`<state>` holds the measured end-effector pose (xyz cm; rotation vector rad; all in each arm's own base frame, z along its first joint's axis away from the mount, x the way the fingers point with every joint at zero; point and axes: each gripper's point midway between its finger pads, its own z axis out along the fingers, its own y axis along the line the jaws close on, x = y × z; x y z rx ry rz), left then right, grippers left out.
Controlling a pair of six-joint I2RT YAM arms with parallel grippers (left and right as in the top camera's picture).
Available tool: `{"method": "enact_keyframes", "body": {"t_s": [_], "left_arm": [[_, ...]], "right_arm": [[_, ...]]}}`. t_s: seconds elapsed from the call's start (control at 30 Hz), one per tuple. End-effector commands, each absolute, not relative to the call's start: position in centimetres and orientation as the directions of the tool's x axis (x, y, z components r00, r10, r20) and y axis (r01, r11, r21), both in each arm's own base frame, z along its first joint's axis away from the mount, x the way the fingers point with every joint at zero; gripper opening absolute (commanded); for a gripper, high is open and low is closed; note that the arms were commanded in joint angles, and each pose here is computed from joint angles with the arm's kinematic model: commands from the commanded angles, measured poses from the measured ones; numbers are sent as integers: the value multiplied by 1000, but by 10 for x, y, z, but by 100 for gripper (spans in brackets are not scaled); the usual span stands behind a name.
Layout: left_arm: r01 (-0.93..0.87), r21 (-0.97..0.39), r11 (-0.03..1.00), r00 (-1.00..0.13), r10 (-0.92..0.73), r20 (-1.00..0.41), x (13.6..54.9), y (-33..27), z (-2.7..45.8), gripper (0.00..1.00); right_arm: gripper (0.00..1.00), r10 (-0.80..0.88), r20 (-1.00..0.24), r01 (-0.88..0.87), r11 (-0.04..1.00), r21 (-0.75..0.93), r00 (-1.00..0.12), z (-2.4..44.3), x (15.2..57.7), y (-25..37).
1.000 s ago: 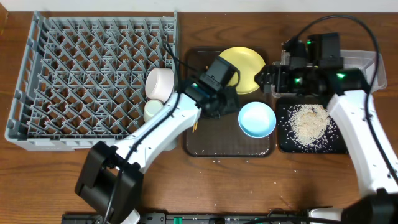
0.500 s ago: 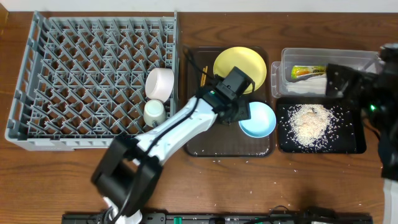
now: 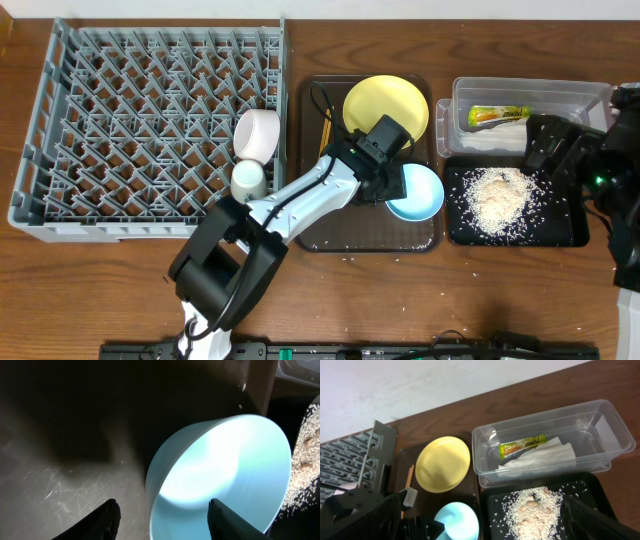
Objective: Sort waste into correct bins and load items into the dishwasher
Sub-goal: 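Release the white bowl and reach the left gripper to the blue bowl, then grasp the blue bowl rim and carry it into the dish rack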
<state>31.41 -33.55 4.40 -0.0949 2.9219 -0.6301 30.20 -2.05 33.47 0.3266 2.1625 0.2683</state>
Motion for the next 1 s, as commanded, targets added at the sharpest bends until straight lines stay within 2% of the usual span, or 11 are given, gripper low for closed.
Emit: {"method": "enact_keyframes", "body": {"t_s": [0.0,0.3,0.43,0.63,0.77,0.97], "left_arm": [[-35,-411,911,-993,-79,-89,310,-337,28,58],[-52,-405,913,-993,-90,-76,312,-334,20,31],[-54,-404,913,-993,-92,-76,312,-333,20,8],[-63,-421,905,-993,-99,-63,315,-332,22,7],[-27,-480,877,-996,-66,-65,319,-333,41,8],[96,-502,859,-972,-26,-232,337,-319,96,7]], "right_arm": [[99,344,-756,151,937,315,-557,334,304,-24],[99,346,-746,156,936,315,-569,330,308,-24],[99,346,-746,156,936,315,-569,330,308,-24],[99,346,-746,156,936,315,-569,330,308,-24],[99,346,-746,156,936,315,-569,330,308,-24],[99,346,-746,156,936,315,-569,330,308,-24]]}}
